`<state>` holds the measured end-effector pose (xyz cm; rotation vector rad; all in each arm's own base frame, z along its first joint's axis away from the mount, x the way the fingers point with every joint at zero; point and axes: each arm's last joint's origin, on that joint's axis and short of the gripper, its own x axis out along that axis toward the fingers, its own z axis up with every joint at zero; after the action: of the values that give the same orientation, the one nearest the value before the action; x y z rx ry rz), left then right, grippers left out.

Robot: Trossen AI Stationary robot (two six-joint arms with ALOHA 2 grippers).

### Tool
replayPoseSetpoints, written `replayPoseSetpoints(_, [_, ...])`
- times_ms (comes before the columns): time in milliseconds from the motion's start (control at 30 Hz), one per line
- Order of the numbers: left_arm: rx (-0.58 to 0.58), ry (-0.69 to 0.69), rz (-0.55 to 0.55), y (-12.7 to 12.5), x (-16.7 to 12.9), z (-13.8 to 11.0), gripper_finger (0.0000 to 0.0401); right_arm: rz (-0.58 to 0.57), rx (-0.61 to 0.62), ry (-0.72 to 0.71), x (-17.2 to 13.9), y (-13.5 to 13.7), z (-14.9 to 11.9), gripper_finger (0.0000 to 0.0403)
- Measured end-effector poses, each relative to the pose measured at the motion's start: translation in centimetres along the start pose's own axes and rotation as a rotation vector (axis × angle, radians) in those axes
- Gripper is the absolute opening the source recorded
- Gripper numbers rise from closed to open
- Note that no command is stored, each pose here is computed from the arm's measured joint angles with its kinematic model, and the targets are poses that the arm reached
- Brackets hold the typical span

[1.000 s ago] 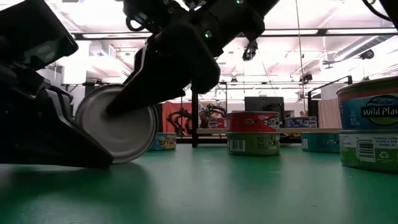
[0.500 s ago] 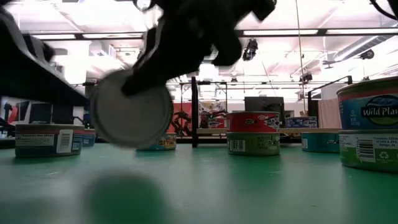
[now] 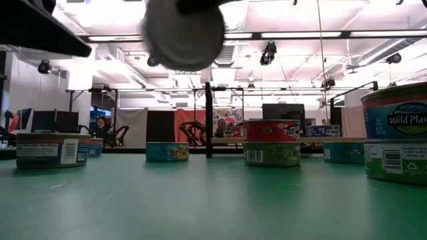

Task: Stack canned seafood by type on shelf
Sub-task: Put the green tuna can on the shelf

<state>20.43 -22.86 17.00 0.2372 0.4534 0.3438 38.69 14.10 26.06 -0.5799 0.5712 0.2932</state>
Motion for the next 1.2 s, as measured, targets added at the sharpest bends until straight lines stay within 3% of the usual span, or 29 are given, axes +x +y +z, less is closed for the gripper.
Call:
replayPoseSetpoints(433, [0.026, -0.021, 0.055, 1.2, -0.3, 0.6, 0.0000, -0.149, 0.043, -0.290, -6.1, 1.6, -4.3, 0.0131])
replayPoseSetpoints(567, [0.021, -0.013, 0.055, 1.3, 0.1, 0.8, 0.0000, -0.201, 0.184, -0.380, -7.3, 1.5, -5.5, 0.0131])
replayPoseSetpoints(767, [0.102, 0.029, -0.129, 1.5, 0.6, 2.8, 0.0000, -0.202, 0.460, -0.444, -8.8, 0.3, -6.0, 0.0131])
replayPoseSetpoints(1000, [0.303, -0.154, -0.454, 3.6, 1.7, 6.6, 0.0000, -0.144, 0.740, -0.396, -10.4, -0.3, -6.6, 0.0131])
replayPoseSetpoints(1100, [0.265, -0.292, -0.536, 6.2, 2.6, 6.6, 0.0000, -0.091, 0.829, -0.350, -10.8, 0.0, -7.0, 0.0131])
replayPoseSetpoints(1200, [0.116, -0.444, -0.553, 8.9, 3.7, 6.0, 0.0000, -0.025, 0.921, -0.295, -10.7, 0.4, -7.4, 0.0131])
